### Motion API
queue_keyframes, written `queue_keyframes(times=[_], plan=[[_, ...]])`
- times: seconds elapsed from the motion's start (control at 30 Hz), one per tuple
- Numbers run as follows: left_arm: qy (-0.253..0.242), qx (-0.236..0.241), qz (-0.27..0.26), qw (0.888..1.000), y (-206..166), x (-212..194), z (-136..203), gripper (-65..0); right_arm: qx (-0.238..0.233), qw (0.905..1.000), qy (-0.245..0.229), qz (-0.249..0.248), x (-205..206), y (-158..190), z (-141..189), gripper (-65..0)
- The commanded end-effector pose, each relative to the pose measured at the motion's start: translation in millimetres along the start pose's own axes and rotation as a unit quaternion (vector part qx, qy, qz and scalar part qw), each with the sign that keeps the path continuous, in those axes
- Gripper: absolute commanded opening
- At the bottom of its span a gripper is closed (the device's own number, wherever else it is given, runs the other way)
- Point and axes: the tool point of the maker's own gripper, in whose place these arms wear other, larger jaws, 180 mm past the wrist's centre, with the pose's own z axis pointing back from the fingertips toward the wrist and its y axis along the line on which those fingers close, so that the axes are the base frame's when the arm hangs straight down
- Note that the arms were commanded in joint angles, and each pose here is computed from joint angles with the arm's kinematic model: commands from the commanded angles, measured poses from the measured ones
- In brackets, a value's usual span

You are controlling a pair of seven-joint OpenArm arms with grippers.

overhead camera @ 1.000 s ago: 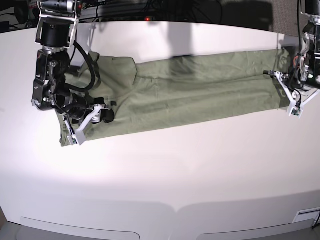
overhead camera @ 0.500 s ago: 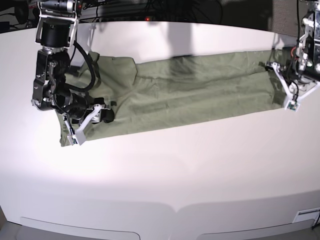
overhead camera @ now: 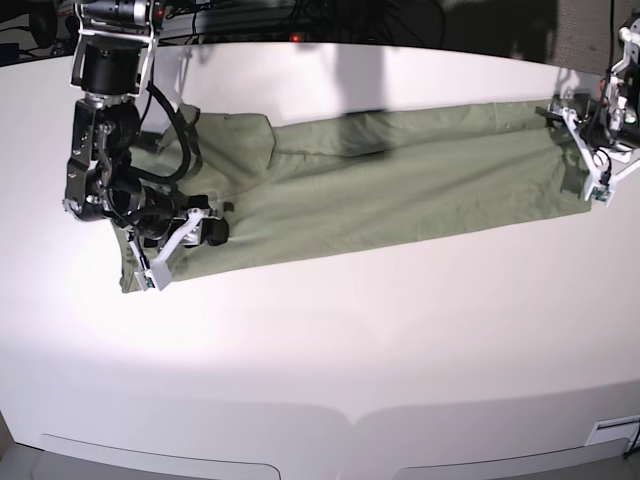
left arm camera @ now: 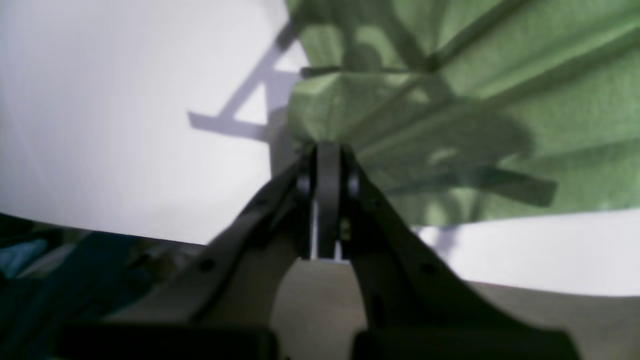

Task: Fold the T-shirt properly
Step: 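Slide the left gripper along the strip end and regrasp it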

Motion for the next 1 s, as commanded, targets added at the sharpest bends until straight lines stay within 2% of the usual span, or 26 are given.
queue_keyframes(times=[0.0, 0.23, 0.33, 0.4, 0.43, 0.57, 0.63, 0.8, 0.87, 0.97], plan=[[-0.007, 0.014, 0.000, 1.000, 10.4, 4.6, 5.0, -65.0, -0.013, 0.9999, 0.009, 0.004, 1.5, -6.5, 3.6, -37.1], [0.001, 0.014, -0.001, 1.000, 9.5, -0.5, 4.4, -63.7, -0.012, 0.9999, 0.008, 0.004, 1.8, -6.5, 3.6, -37.1], [0.013, 0.014, -0.001, 1.000, 9.6, -4.5, 4.5, -39.5, -0.013, 0.9999, 0.009, 0.004, 1.4, -6.6, 3.6, -37.1], [0.016, 0.021, -0.006, 1.000, 12.0, -5.9, 4.6, -29.5, -0.013, 0.9999, 0.009, 0.004, 1.4, -6.6, 3.6, -37.1], [0.016, 0.033, -0.010, 0.999, 16.6, -5.5, 4.9, -27.2, -0.013, 0.9999, 0.009, 0.004, 1.5, -6.5, 3.6, -37.1], [-0.028, 0.104, 0.014, 0.994, 42.1, 9.6, 8.6, -26.4, -0.012, 0.9999, 0.008, 0.004, 1.7, -6.5, 3.6, -37.1], [-0.055, 0.118, 0.026, 0.991, 46.8, 19.1, 11.3, -26.3, -0.013, 0.9999, 0.008, 0.004, 1.7, -6.5, 3.6, -37.0], [-0.122, 0.115, 0.022, 0.986, 40.1, 49.9, 33.4, -26.4, -0.013, 0.9999, 0.006, 0.004, 2.4, -6.5, 3.6, -37.1], [-0.158, 0.108, 0.040, 0.981, 27.3, 64.8, 48.1, -26.4, -0.012, 0.9999, 0.005, 0.004, 2.9, -6.3, 3.5, -37.1], [-0.206, 0.045, 0.085, 0.974, -14.9, 83.2, 61.7, -26.4, -0.009, 1.0000, 0.003, 0.002, 3.7, -5.3, 3.6, -37.1]])
